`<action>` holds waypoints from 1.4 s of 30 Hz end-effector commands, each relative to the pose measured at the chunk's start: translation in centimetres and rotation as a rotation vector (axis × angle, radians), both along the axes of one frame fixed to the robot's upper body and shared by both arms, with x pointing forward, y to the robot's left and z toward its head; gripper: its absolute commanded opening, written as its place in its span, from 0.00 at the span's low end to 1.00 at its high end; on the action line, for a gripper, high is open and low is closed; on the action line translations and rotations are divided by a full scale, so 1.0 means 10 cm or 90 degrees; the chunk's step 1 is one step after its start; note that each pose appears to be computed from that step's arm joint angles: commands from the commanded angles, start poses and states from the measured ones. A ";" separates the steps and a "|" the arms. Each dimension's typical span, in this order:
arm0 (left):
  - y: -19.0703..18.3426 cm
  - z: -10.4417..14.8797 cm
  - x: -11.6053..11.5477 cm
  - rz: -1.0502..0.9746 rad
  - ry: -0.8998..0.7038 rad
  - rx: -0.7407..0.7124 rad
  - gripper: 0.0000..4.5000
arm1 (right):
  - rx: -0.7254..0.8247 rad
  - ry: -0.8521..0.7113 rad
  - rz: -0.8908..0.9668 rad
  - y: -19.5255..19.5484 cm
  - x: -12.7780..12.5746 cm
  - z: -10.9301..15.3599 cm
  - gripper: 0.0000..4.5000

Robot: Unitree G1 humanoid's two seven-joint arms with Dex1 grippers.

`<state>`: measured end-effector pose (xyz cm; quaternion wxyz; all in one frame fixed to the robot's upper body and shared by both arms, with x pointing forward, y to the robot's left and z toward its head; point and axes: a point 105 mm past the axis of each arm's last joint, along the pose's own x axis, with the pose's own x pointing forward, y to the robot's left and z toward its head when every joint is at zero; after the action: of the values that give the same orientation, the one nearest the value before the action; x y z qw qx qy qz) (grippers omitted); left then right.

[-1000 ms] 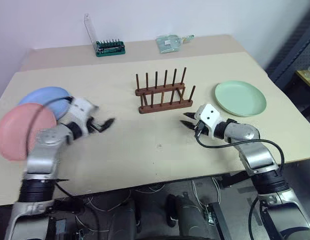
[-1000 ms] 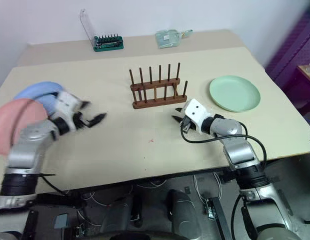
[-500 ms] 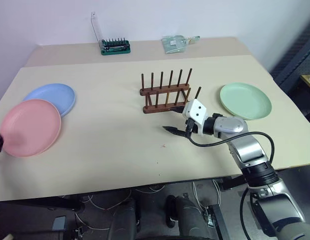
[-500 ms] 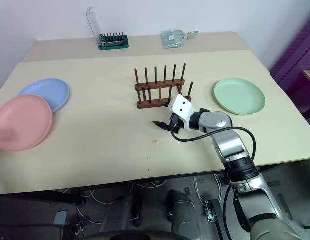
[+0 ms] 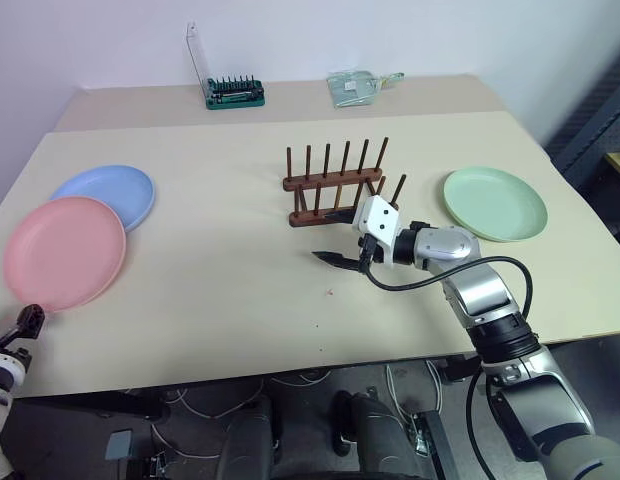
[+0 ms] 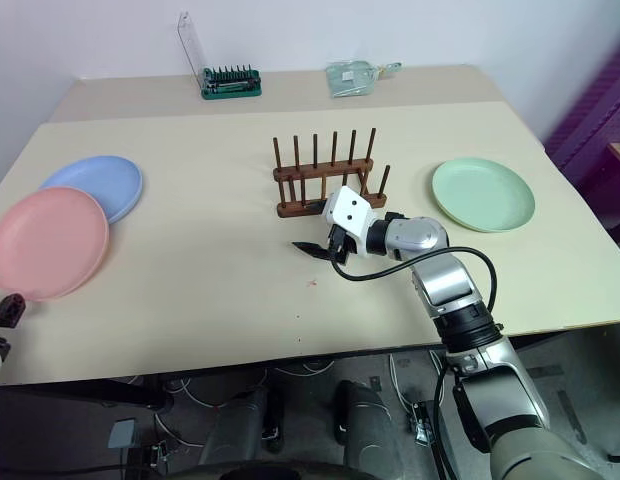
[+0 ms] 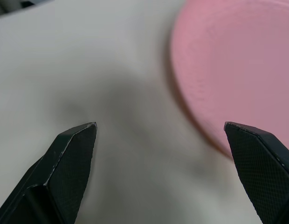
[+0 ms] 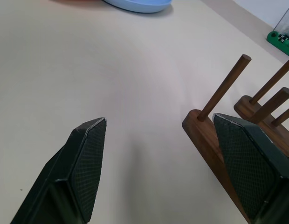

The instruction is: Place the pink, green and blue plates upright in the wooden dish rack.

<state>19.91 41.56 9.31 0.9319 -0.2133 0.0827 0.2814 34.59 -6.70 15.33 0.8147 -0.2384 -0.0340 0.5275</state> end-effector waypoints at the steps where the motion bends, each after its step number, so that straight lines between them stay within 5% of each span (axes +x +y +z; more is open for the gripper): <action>1: 0.02 0.06 0.03 0.000 -0.014 0.015 1.00 | 0.004 -0.031 0.000 -0.03 -0.04 0.09 0.82; 12: -0.15 0.15 0.52 -0.022 -0.008 -0.003 1.00 | 0.004 -0.037 -0.017 -0.06 -0.08 0.08 0.82; 15: -0.20 0.15 0.59 -0.017 -0.019 -0.018 0.82 | 0.003 -0.041 -0.023 -0.08 -0.08 0.09 0.83; 22: -0.21 0.06 0.55 -0.011 -0.021 -0.034 0.04 | 0.001 -0.043 -0.033 -0.12 -0.10 0.07 0.83; 23: -0.21 0.06 0.56 -0.012 -0.021 -0.033 0.01 | 0.001 -0.043 -0.033 -0.12 -0.10 0.07 0.83; 30: -0.44 0.52 0.72 -0.089 -0.140 0.028 0.01 | 0.013 -0.027 -0.011 -0.09 -0.13 0.13 0.83; 32: -0.69 0.78 0.88 -0.148 -0.170 0.067 0.00 | 0.020 -0.044 0.001 -0.06 -0.12 0.26 0.95; 42: -1.91 1.83 1.58 -0.344 -0.282 0.176 0.00 | -0.025 -0.328 0.059 0.38 -0.14 0.83 1.00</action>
<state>35.47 23.45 26.36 0.9879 -0.1238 -0.0928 -0.0139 33.61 -4.05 22.30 0.7669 -0.3587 -0.1980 0.4939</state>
